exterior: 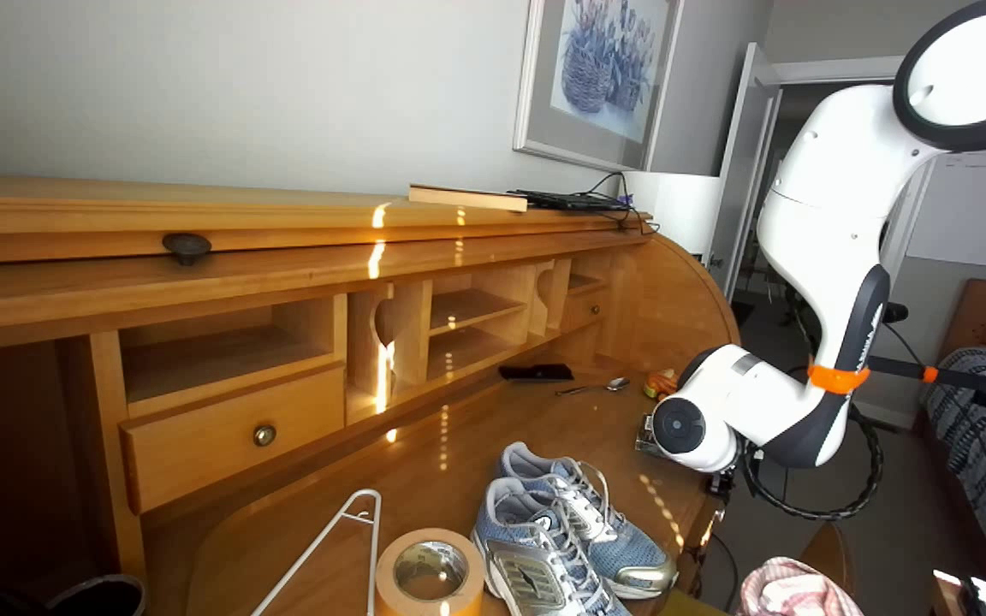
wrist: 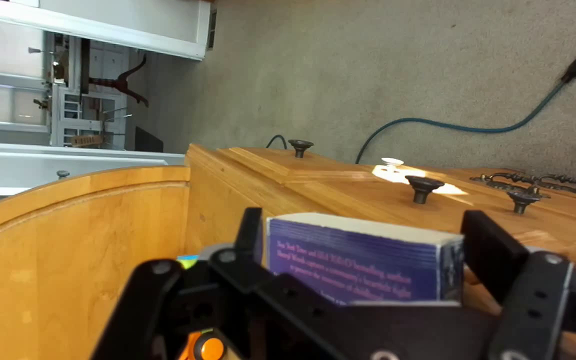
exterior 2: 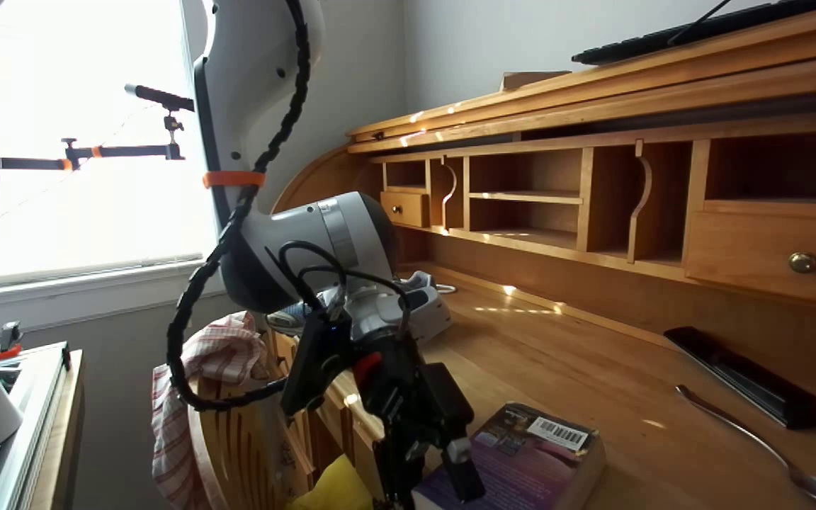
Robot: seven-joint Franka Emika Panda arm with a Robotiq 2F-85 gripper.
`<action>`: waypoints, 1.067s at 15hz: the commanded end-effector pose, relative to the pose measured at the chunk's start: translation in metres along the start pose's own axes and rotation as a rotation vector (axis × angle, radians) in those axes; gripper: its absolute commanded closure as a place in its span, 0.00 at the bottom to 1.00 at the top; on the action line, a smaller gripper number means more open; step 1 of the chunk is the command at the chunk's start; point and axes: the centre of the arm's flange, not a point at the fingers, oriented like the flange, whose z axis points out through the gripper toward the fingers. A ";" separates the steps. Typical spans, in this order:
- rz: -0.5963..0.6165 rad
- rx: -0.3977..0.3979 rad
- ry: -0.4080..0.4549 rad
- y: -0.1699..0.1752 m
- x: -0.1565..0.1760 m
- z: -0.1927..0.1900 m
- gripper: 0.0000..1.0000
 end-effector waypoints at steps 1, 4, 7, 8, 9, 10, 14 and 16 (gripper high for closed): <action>0.014 -0.016 0.016 -0.005 0.008 0.006 0.00; 0.007 -0.014 0.013 -0.005 0.008 0.008 0.25; 0.003 -0.013 0.011 -0.004 0.009 0.008 0.42; 0.002 -0.013 0.009 -0.004 0.009 0.009 0.51; 0.000 -0.013 0.008 -0.004 0.009 0.009 0.58; -0.001 -0.016 0.005 -0.004 0.010 0.010 0.65; -0.025 -0.016 -0.008 -0.001 0.010 0.010 0.91; -0.045 -0.007 0.001 0.001 0.008 0.007 0.92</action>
